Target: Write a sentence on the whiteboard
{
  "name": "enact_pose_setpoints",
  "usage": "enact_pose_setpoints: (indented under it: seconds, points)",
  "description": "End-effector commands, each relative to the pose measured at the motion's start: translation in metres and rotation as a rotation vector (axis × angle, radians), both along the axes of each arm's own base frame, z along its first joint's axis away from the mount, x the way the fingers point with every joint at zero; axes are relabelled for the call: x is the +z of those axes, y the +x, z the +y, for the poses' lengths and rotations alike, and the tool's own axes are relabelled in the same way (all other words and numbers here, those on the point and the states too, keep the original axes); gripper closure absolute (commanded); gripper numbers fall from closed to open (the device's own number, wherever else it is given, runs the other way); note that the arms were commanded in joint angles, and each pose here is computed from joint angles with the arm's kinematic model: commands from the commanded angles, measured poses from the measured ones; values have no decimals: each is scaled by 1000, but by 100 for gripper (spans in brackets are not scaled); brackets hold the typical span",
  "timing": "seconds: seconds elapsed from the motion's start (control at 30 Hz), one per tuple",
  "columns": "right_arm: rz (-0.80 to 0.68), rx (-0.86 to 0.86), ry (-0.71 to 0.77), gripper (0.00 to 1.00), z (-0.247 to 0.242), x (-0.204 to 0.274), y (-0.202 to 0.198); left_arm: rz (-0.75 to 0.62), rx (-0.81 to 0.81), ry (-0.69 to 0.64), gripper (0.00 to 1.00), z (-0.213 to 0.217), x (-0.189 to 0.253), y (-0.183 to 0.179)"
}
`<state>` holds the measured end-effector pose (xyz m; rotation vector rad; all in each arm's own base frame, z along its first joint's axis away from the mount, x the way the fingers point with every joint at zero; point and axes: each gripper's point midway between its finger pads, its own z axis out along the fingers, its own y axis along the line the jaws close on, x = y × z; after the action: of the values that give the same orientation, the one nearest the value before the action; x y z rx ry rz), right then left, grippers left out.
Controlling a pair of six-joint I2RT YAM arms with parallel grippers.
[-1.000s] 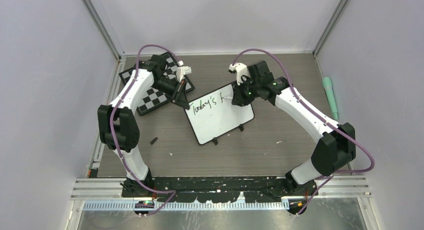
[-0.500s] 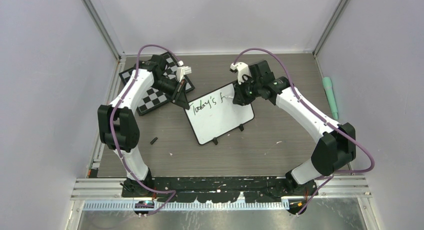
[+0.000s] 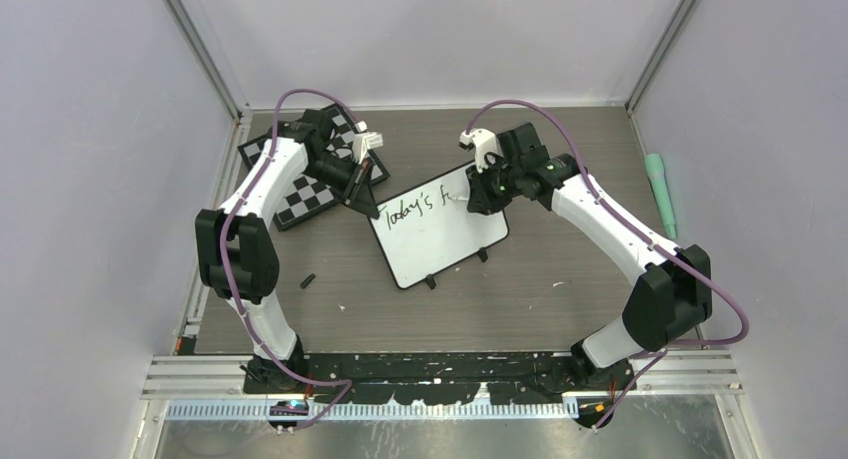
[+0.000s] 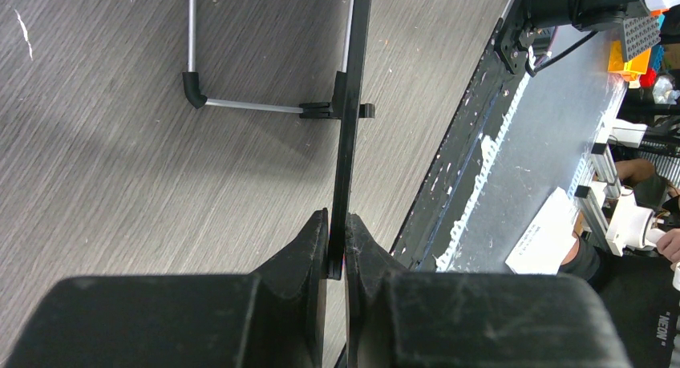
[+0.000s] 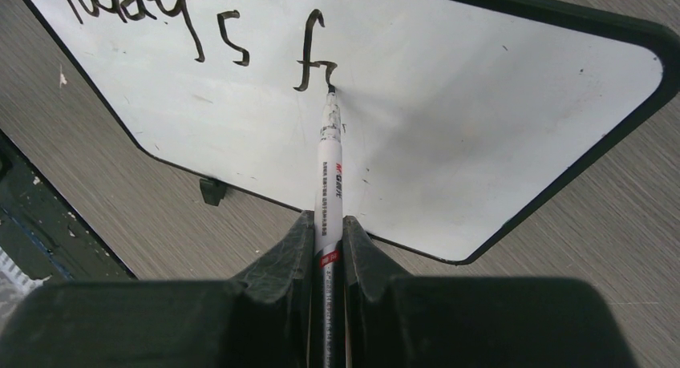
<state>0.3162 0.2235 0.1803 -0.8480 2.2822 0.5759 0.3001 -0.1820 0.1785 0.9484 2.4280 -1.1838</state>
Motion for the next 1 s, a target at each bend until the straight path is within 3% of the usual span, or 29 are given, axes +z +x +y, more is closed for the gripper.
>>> enact_pose_setpoints:
  seconds: [0.0, 0.53, 0.97]
  points:
    - [-81, -4, -12, 100, -7, 19, 5, -22, -3, -6, 95, 0, 8, -3]
    - [-133, -48, 16, 100, -4, 41, 28, -24, -4, -7, 95, 0, 9, -3]
    - [-57, -28, -5, 100, -6, 14, 13, -26, -4, -7, 95, 0, 8, -3]
